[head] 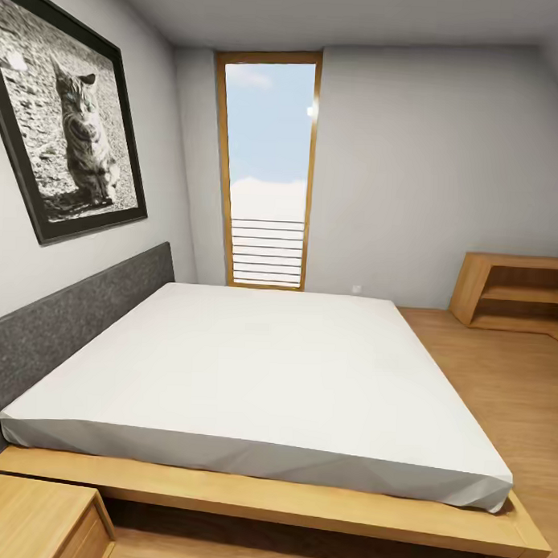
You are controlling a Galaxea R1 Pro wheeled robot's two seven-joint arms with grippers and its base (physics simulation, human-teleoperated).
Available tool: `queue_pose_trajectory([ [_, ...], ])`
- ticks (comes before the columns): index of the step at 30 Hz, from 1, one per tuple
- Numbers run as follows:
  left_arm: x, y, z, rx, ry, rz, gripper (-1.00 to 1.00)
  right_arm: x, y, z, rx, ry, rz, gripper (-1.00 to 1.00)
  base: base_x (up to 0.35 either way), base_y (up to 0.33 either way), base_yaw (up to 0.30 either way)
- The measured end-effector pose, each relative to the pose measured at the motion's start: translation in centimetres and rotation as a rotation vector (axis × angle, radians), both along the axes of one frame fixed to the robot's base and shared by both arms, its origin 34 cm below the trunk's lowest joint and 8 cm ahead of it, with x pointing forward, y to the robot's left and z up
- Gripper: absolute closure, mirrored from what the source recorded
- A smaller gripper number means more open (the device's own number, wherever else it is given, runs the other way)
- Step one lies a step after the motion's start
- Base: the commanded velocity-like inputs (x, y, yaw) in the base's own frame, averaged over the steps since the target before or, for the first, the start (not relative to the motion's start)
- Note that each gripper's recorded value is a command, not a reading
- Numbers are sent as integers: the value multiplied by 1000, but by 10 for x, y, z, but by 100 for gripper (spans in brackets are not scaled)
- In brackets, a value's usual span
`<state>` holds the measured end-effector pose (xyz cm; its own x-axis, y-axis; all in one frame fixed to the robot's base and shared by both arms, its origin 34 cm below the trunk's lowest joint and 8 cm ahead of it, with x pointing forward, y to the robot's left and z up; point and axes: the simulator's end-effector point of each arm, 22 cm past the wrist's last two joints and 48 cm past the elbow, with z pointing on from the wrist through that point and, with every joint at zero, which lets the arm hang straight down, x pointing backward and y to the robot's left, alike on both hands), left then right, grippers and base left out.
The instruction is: In the bedroom, organize the workspace by keeping the computer under the desk, ensuring the monitor is on the desk, placing the keyboard on the desk next to the monitor, placing the mouse on the desk next to the keyboard, moving the folder from the swivel chair onto the desk next to the mouse, stacking the notebook on top of the folder with the pen on top of the notebook, and positioning the swivel chair next to the desk.
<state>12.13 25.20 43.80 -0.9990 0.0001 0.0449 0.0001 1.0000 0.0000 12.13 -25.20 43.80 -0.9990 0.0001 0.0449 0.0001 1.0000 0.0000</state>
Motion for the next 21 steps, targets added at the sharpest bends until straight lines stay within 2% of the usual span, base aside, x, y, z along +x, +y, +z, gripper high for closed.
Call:
queue_pose_trajectory([
  [5, 2, -19, 7, -30, -4, 0, -100, 12, 15, 6, 17, -26, -12, -100, 0, 0, 0],
  [8, 1, -32, 12, -48, 1, 2, -100, 13, 13, 11, 14, -28, -15, -100, 0, 0, 0],
  [21, 1, -36, 34, -54, 4, 4, -100, 15, 11, 32, 14, -33, -15, -100, 0, 0, 0],
])
